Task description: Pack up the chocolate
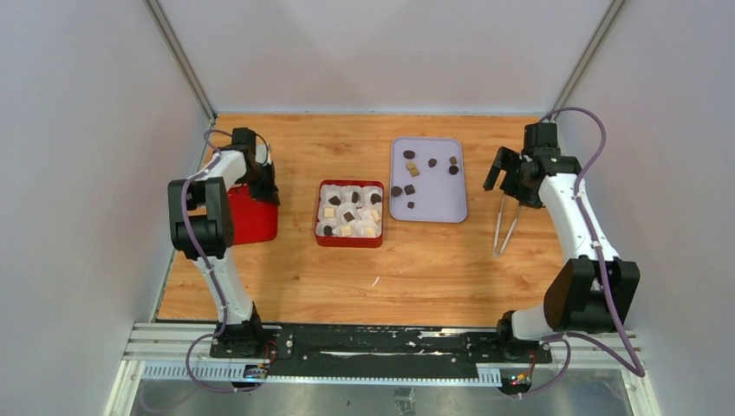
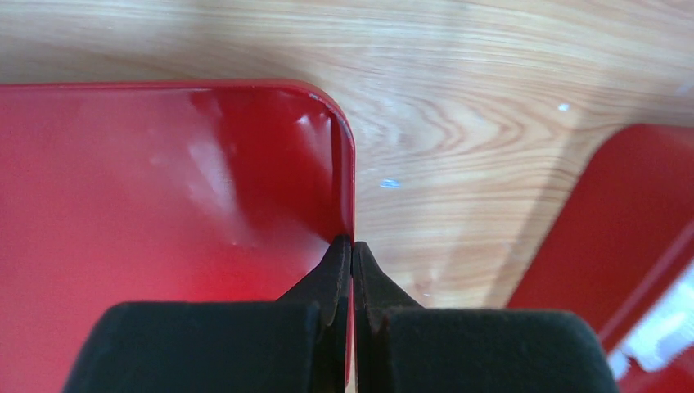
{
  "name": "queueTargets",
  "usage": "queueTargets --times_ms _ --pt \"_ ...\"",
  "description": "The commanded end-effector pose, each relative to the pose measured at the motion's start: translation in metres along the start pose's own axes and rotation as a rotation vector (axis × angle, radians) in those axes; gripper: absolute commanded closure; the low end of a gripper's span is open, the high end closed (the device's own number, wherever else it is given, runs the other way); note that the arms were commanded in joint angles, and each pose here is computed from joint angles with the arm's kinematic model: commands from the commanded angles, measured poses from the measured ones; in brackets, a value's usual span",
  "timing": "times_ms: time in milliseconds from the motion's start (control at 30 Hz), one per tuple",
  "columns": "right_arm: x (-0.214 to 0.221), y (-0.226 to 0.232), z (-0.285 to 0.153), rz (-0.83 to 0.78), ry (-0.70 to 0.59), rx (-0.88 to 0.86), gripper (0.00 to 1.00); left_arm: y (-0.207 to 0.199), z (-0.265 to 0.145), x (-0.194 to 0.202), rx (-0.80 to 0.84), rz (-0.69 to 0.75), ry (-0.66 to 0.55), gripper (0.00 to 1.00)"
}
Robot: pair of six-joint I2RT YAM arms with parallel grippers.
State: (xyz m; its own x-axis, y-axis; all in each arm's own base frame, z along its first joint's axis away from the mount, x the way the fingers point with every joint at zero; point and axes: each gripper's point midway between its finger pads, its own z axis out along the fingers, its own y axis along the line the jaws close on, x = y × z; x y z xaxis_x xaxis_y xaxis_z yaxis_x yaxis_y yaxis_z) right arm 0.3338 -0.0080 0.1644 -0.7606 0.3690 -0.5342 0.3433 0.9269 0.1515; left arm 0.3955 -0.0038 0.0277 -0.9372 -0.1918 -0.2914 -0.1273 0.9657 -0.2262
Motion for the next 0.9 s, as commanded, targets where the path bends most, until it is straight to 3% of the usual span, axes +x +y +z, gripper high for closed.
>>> queueTargets --times_ms 0,333,533,700,867 --pt "-0.013 0.016 -0.012 -0.008 0.001 -0.090 0.03 -0.038 -0.045 -0.017 0.148 -0.043 -0.065 1.00" --pt "-0.028 0.065 -0.030 -0.040 0.007 -0.307 0.06 -0.061 -0.124 -0.031 0.196 -0.043 -0.237 1.00" --pt "-0.022 0.127 -0.047 -0.045 0.076 -0.609 0.06 -0.090 -0.166 -0.030 0.333 -0.013 -0.306 1.00" --pt "-0.003 0.192 -0.077 -0.204 0.105 -0.865 0.09 -0.117 -0.201 -0.034 0.453 -0.018 -0.357 1.00" --pt "0.026 0.244 -0.108 -0.387 0.158 -1.052 0.08 -0.163 -0.254 -0.030 0.673 0.103 -0.409 1.00"
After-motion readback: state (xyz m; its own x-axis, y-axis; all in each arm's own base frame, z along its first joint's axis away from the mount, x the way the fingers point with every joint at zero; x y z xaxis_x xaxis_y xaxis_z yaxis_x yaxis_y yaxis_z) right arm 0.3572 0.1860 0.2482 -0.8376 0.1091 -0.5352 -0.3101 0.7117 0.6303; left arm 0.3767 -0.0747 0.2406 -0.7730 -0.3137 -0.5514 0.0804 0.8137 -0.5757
